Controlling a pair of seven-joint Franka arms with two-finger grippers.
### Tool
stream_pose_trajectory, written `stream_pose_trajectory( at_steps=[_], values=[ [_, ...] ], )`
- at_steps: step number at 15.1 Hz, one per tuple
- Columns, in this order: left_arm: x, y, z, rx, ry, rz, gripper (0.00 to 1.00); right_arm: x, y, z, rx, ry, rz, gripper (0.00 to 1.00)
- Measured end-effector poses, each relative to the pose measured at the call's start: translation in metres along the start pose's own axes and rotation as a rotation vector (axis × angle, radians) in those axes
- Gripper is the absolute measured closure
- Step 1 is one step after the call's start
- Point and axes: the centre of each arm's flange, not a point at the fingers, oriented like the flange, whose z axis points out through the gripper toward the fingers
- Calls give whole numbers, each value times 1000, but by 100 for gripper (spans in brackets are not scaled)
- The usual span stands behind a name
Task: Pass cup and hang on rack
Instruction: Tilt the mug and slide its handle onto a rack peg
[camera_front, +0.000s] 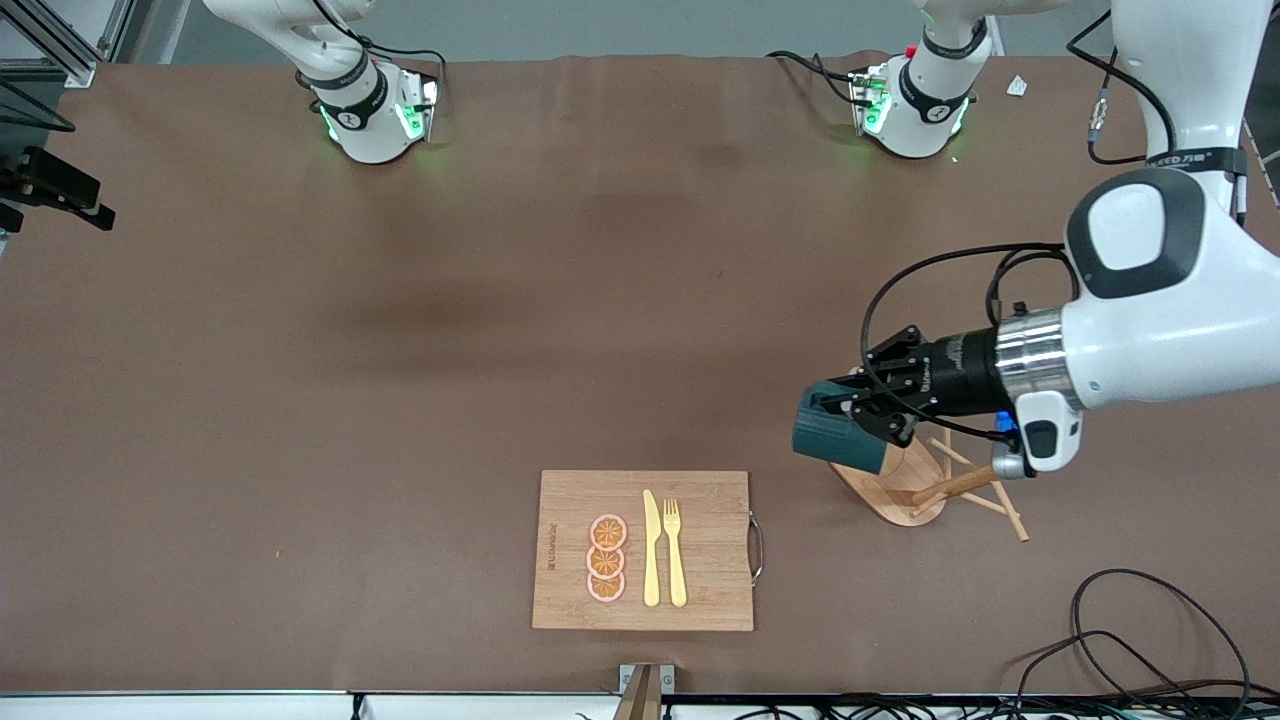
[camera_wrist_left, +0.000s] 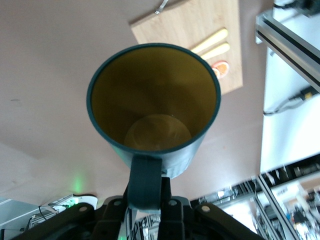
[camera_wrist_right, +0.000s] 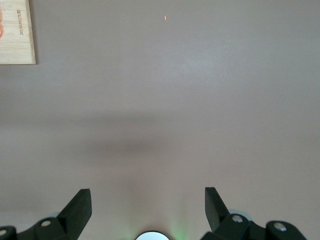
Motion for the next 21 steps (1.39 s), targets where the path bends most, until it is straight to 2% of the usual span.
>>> stream_pose_trajectory(
  at_steps=[3,9,13,21],
  values=[
    [29,-8,-13,-26,-75,17,79,0,0,0,0,0,0,0],
    [90,-24,-21,-61,-243,-55,79,0,0,0,0,-4,0,0],
    [104,-30,-12,-40,-299,-76,79,0,-1,0,0,-5,-1,0],
    [159,-55,-13,-18,-384,-121,79,0,-5,1,-8,-6,-9,0]
  ],
)
